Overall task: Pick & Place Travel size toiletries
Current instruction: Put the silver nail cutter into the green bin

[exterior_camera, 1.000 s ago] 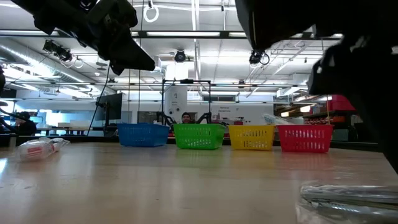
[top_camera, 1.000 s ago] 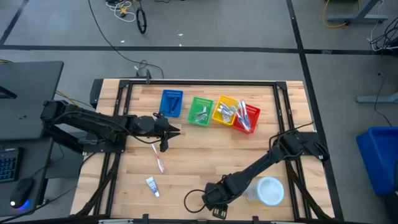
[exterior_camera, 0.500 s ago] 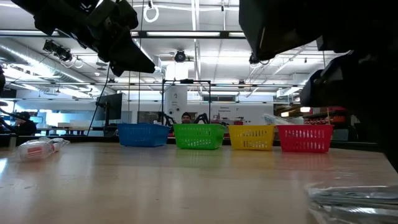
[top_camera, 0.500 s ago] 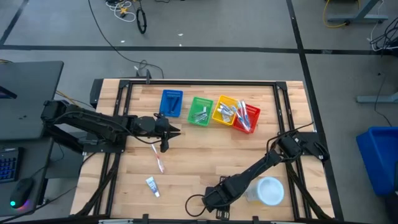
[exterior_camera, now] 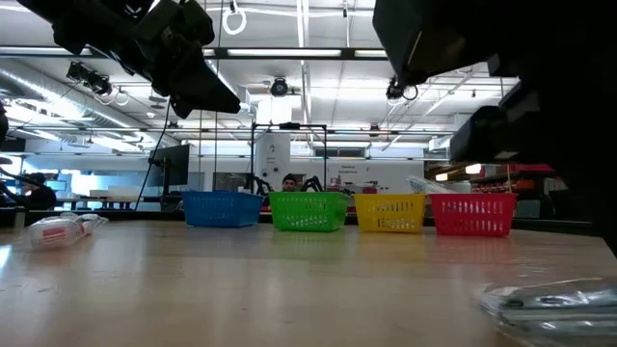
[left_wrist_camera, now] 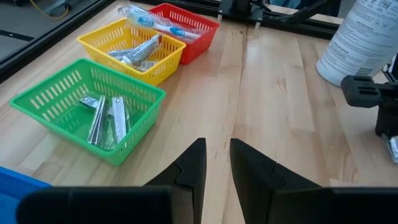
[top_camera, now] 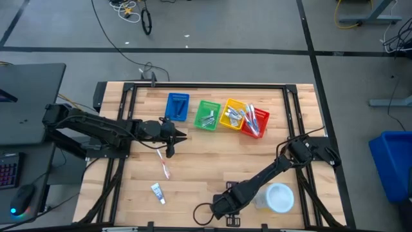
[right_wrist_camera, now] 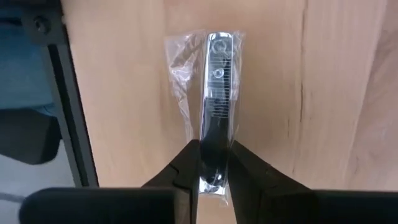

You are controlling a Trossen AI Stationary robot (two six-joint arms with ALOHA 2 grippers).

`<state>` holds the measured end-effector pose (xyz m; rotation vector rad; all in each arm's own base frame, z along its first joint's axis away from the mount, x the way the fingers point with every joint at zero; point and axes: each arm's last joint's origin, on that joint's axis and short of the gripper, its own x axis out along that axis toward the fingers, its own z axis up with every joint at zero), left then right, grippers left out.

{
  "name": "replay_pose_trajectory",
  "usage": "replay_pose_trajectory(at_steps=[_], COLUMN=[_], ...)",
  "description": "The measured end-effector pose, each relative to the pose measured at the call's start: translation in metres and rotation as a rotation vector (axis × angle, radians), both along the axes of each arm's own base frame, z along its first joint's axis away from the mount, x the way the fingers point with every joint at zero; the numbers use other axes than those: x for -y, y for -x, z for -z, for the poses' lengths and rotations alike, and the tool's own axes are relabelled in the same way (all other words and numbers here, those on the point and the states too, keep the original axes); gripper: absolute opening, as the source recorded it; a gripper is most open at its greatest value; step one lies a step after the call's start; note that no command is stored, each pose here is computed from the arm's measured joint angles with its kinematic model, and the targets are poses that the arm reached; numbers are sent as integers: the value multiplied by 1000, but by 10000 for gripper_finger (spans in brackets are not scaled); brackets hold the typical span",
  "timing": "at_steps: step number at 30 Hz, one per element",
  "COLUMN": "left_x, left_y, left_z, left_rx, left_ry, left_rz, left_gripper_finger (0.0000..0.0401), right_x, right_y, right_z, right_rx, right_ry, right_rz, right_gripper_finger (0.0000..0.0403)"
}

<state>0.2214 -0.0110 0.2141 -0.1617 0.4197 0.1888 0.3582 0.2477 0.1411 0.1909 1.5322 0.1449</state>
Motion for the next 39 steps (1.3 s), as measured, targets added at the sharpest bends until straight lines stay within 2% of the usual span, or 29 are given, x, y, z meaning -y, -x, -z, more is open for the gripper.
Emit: replay_pose_trajectory(at_steps=[3, 6, 10, 14, 20, 24, 30, 39], left_x=[0, 0, 1, 1, 1, 1, 0, -5], left_y=[0, 0, 0, 0, -2, -5, -7, -9], left_z=[0, 0, 0, 0, -5, -13, -19, -20], left_rx=[0, 3, 10, 9, 74, 151, 213, 258], left_ry=[1, 12, 80, 94, 110, 57, 46, 132], left_rz=[0, -5, -5, 14, -27, -12, -19, -116], left_gripper_finger=[79, 79, 79, 79, 79, 79, 89, 145], right_x=[6, 17, 37, 61, 97, 125, 163, 176], right_y=[1, 3, 13, 23, 23, 14, 4, -17], right_z=[-9, -36, -66, -102, -118, -110, -97, -98], right_rx=[32, 116, 188, 276, 283, 232, 200, 309], right_ry=[38, 124, 347, 535, 757, 789, 844, 831], right_rz=[-34, -60, -80, -42, 24, 65, 156, 63], right_gripper_finger=[63, 63, 63, 64, 66, 66, 66, 67])
